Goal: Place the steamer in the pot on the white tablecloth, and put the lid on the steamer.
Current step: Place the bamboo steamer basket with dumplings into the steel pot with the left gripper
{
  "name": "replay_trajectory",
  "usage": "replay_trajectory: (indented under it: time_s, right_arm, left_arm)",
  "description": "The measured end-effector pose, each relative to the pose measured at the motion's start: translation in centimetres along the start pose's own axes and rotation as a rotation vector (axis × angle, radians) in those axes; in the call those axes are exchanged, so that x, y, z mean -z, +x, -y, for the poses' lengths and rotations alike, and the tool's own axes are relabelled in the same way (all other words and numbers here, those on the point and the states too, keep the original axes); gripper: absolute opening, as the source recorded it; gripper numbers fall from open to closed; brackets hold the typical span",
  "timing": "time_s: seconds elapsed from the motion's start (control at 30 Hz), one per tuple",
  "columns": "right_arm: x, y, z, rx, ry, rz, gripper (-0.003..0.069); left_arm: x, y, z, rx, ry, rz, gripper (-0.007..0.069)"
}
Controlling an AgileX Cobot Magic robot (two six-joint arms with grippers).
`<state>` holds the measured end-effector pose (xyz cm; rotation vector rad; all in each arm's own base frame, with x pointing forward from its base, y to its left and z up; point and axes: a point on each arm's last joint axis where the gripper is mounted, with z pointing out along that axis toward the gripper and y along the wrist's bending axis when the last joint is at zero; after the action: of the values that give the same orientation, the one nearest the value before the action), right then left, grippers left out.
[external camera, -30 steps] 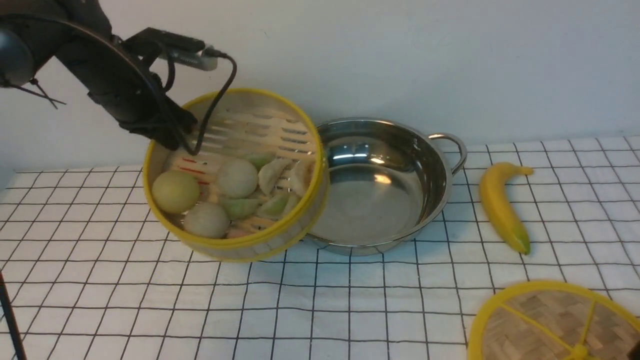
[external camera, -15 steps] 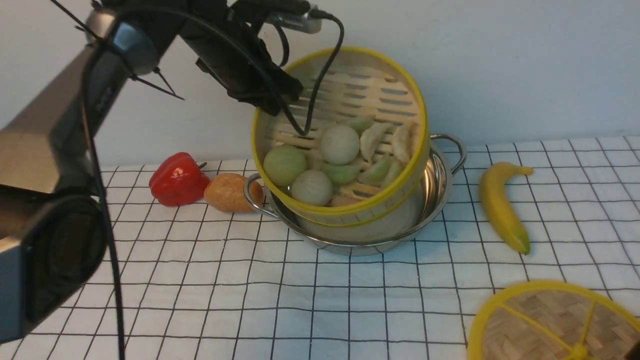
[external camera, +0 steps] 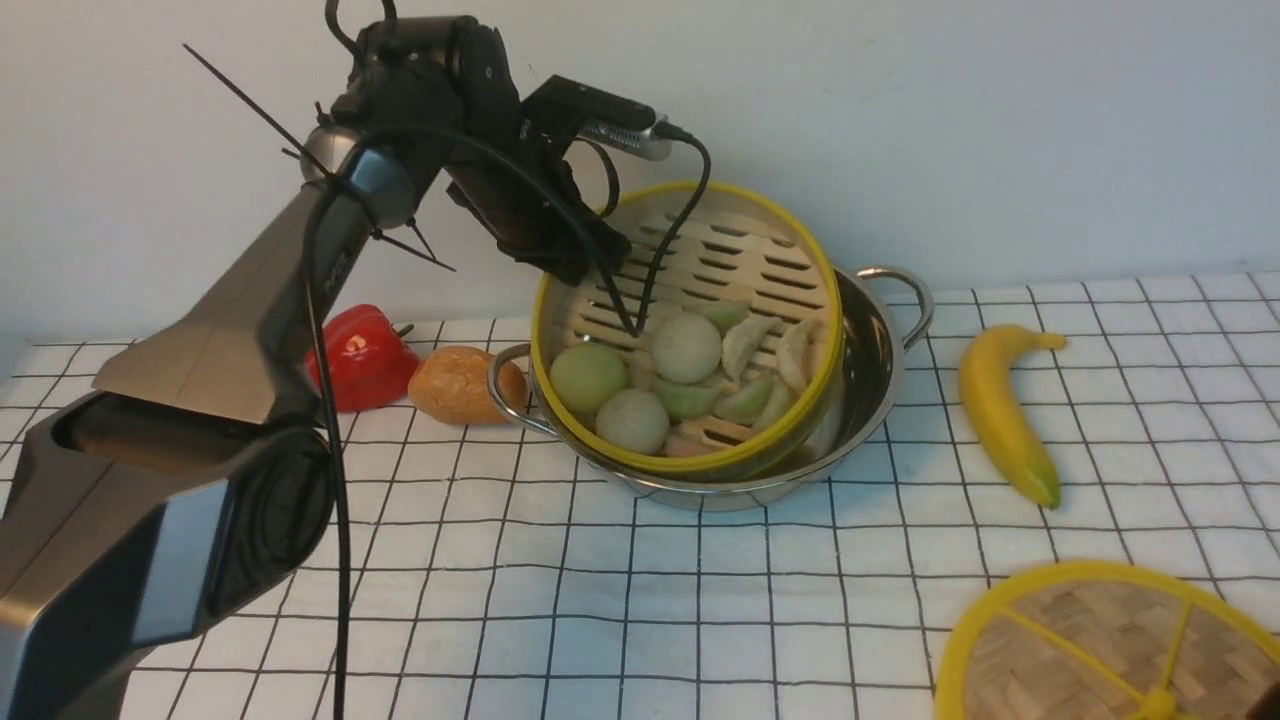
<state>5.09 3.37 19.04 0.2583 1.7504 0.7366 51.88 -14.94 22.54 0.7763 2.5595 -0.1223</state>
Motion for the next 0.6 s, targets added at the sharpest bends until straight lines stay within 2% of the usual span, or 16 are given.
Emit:
replay_trajectory:
  time_s: [0.17,0.4,0.53,0.6]
  right_arm:
    - [0.00,-0.07,0.03,0.003,0.004,0.007,0.0243]
    - [0.00,-0.12,0.06,0.003,0.007,0.014,0.0243]
    - [0.00,-0.12,0.06,0.003,0.007,0.014,0.0243]
    - [0.00,-0.12,0.06,0.003,0.007,0.014,0.0243]
  left_arm:
    - [0.09,-0.20,0.37,-0.055,0.040,0.021,0.0029]
    - [0.09,-0.27,0.48,-0.074,0.047,0.028,0.0035]
    - [0.09,-0.27,0.51,-0.074,0.049,0.027,0.0068]
    - [-0.08,-0.22,0.53,-0.075,0.053,0.024,0.0129]
